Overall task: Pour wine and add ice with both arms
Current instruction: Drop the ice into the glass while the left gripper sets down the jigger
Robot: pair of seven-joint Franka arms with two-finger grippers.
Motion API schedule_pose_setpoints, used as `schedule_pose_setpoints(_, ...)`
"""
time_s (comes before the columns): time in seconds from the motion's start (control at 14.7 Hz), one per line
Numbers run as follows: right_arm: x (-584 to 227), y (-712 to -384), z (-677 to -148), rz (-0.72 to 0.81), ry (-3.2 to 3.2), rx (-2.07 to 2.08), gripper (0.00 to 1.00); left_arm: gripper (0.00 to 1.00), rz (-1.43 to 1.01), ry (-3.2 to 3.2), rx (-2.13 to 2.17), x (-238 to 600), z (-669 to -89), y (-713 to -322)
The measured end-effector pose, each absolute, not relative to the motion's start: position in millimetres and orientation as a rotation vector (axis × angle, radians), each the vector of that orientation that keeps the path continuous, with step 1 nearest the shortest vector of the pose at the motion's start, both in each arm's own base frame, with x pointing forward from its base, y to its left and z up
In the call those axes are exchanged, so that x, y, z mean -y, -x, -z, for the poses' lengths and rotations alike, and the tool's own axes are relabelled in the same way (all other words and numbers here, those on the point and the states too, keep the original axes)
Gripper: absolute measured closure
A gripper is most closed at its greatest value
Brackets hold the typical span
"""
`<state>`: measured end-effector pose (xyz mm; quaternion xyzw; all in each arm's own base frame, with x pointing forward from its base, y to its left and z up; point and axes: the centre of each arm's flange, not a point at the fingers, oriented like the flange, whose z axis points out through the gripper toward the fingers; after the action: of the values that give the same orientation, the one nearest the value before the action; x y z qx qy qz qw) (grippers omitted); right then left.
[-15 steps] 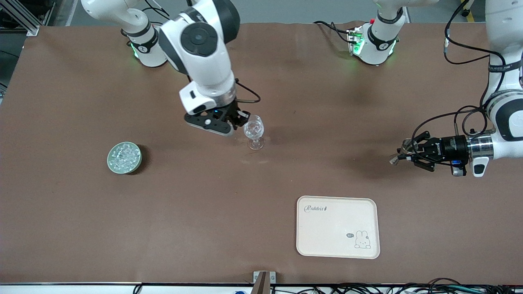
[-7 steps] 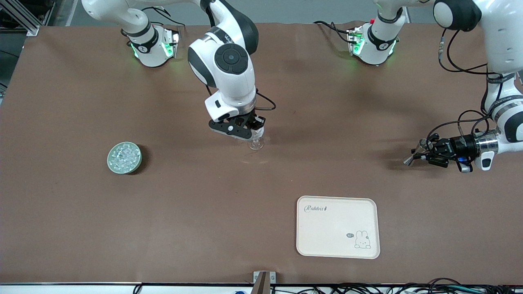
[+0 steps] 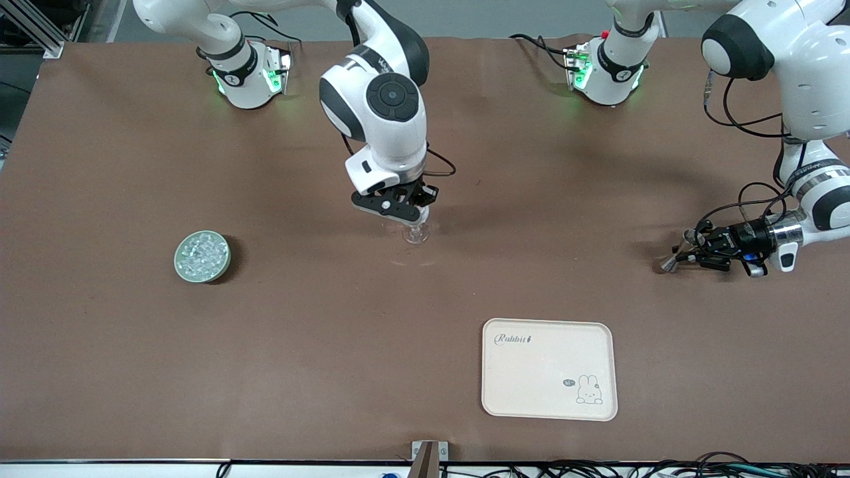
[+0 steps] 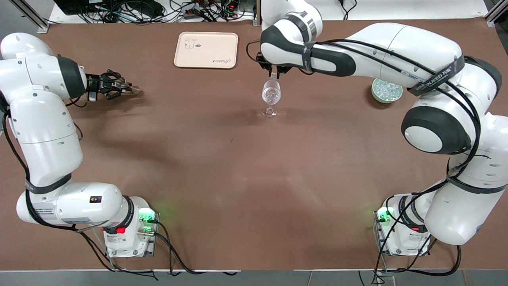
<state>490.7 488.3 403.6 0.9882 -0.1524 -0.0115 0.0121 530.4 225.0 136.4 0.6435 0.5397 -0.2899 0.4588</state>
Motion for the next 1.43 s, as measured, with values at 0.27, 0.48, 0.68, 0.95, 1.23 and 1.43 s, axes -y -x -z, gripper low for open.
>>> schedule_pose_setpoints(0.27,-488.9,-487.6,-397.9,0.045,-3.071,0.474,0.73,0.78,0.709,-1.566,-1.358,-235.4,-122.9,-527.6)
schedule_pose_setpoints(0.48,-488.0,-488.6,-393.4,0.05,-3.064,0.476,0.73,0.74,0.718,-1.556,-1.354,-237.7,-119.5,-527.4)
schedule_pose_setpoints(0.68,-487.6,-489.4,-390.9,0.051,-3.061,0.478,0.73,0.61,0.728,-1.547,-1.375,-239.8,-122.2,-531.2)
schedule_pose_setpoints(0.95,-486.8,-491.1,-388.5,0.049,-3.059,0.481,0.73,0.22,0.712,-1.558,-1.386,-248.1,-131.4,-538.8)
schedule_pose_setpoints(1.23,-486.7,-491.8,-386.2,0.044,-3.055,0.479,0.73,0.0,0.663,-1.585,-1.402,-267.7,-146.2,-542.3)
schedule_pose_setpoints(1.43,-485.7,-492.8,-386.1,0.043,-3.054,0.482,0.68,0.0,0.627,-1.62,-1.429,-290.4,-159.4,-537.8)
